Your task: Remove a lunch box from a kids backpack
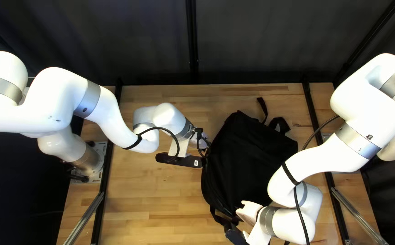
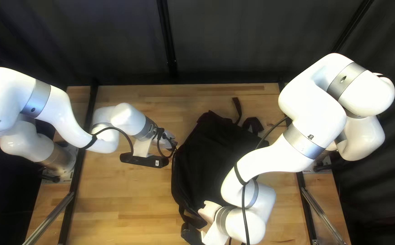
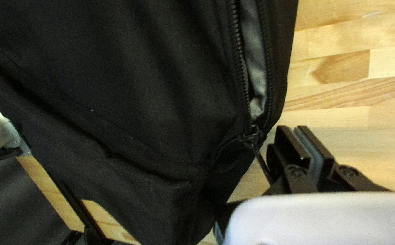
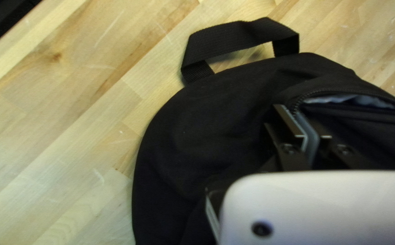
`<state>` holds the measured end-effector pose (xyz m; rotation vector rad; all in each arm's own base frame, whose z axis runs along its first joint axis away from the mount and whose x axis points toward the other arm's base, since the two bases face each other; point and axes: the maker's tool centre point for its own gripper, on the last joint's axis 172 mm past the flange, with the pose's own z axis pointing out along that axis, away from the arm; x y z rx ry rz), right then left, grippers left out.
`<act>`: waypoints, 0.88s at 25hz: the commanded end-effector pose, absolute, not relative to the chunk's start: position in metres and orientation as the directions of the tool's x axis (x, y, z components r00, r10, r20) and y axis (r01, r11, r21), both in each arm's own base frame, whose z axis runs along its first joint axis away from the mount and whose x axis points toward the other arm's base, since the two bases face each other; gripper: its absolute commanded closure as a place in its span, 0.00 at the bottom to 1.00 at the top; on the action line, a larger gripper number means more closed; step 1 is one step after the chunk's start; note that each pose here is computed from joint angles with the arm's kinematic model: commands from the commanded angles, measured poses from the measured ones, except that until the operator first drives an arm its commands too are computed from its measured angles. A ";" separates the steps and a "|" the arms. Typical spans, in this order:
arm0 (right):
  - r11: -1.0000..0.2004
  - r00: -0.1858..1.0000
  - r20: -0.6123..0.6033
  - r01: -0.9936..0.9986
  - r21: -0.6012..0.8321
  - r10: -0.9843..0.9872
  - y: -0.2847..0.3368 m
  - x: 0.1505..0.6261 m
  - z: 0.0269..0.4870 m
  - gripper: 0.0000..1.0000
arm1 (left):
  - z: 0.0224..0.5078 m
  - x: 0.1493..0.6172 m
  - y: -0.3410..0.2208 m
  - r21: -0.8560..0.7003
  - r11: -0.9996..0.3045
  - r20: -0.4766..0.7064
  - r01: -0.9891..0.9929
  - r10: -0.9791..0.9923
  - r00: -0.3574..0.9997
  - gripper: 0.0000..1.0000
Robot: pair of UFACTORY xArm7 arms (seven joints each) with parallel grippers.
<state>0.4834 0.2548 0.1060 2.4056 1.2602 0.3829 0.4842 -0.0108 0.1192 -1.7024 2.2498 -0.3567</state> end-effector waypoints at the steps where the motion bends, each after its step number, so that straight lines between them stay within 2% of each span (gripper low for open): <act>1: -0.517 0.559 0.057 0.718 0.465 0.827 0.253 0.484 0.106 1.00 | 0.118 0.476 -0.012 -0.368 0.249 -0.080 -0.896 -0.968 -0.236 0.74; 2: -0.518 0.560 0.057 0.718 0.465 0.827 0.252 0.484 0.106 1.00 | 0.118 0.471 -0.010 -0.368 0.241 -0.079 -0.898 -0.971 -0.228 0.00; 8: -0.527 0.570 0.059 0.709 0.468 0.820 0.239 0.484 0.109 1.00 | 0.132 0.442 -0.020 -0.379 0.206 -0.091 -0.902 -0.978 -0.185 0.00; 14: -0.527 0.573 0.053 0.708 0.470 0.818 0.228 0.488 0.116 1.00 | 0.136 0.419 -0.039 -0.353 0.225 -0.116 -0.908 -0.974 -0.196 0.00; 15: -0.530 0.577 0.054 0.705 0.470 0.815 0.225 0.488 0.117 0.89 | 0.139 0.414 -0.043 -0.348 0.231 -0.123 -0.908 -0.972 -0.200 0.00; 16: -0.533 0.579 0.055 0.703 0.471 0.813 0.224 0.487 0.118 0.07 | 0.142 0.411 -0.047 -0.346 0.236 -0.129 -0.908 -0.971 -0.203 0.00; 17: -0.535 0.582 0.056 0.700 0.473 0.811 0.223 0.486 0.123 0.00 | 0.145 0.407 -0.051 -0.344 0.239 -0.134 -0.908 -0.970 -0.205 0.00; 22: -0.533 0.592 0.043 0.690 0.489 0.805 0.222 0.473 0.144 0.00 | 0.157 0.386 -0.077 -0.339 0.265 -0.171 -0.902 -0.961 -0.218 0.00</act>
